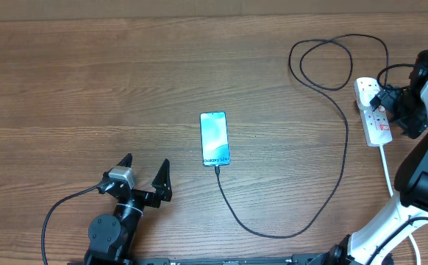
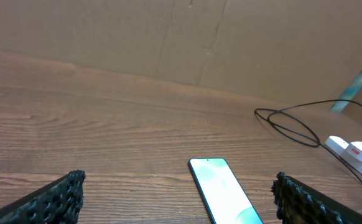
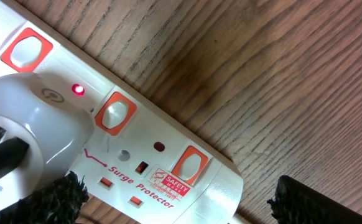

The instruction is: Plug charger to phone and switch on socket

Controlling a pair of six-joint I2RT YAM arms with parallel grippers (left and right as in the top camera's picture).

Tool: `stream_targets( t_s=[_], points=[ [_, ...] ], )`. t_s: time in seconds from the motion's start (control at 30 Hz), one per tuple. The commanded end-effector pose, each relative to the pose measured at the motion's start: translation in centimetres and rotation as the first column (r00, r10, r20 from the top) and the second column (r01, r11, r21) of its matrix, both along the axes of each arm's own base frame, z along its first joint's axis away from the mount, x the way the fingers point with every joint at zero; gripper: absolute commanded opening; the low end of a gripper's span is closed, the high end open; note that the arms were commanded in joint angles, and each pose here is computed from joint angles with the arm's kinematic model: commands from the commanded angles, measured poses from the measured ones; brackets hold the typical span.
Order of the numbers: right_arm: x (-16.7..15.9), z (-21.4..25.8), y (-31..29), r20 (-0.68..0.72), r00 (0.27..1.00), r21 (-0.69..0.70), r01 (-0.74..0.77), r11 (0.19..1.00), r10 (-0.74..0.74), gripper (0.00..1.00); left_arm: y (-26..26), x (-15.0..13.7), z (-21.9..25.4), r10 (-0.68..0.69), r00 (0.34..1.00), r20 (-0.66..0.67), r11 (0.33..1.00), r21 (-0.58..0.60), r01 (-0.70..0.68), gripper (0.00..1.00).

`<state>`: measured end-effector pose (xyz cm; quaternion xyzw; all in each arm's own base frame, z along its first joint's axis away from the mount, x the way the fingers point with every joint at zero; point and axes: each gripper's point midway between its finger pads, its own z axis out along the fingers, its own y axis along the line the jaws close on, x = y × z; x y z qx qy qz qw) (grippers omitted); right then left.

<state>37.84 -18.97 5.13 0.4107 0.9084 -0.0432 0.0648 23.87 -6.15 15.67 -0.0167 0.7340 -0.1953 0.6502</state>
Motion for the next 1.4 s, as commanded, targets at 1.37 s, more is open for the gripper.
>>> stream_targets(
  t_s=[1.37],
  points=[
    [5.2, 11.3, 2.5, 0.361, 0.931, -0.099, -0.011, 0.995, 0.046, 1.00, 0.4, 0.1, -0.1, 0.018, 1.000, 0.008, 1.000, 0.022, -0.018, 1.00]
  ],
)
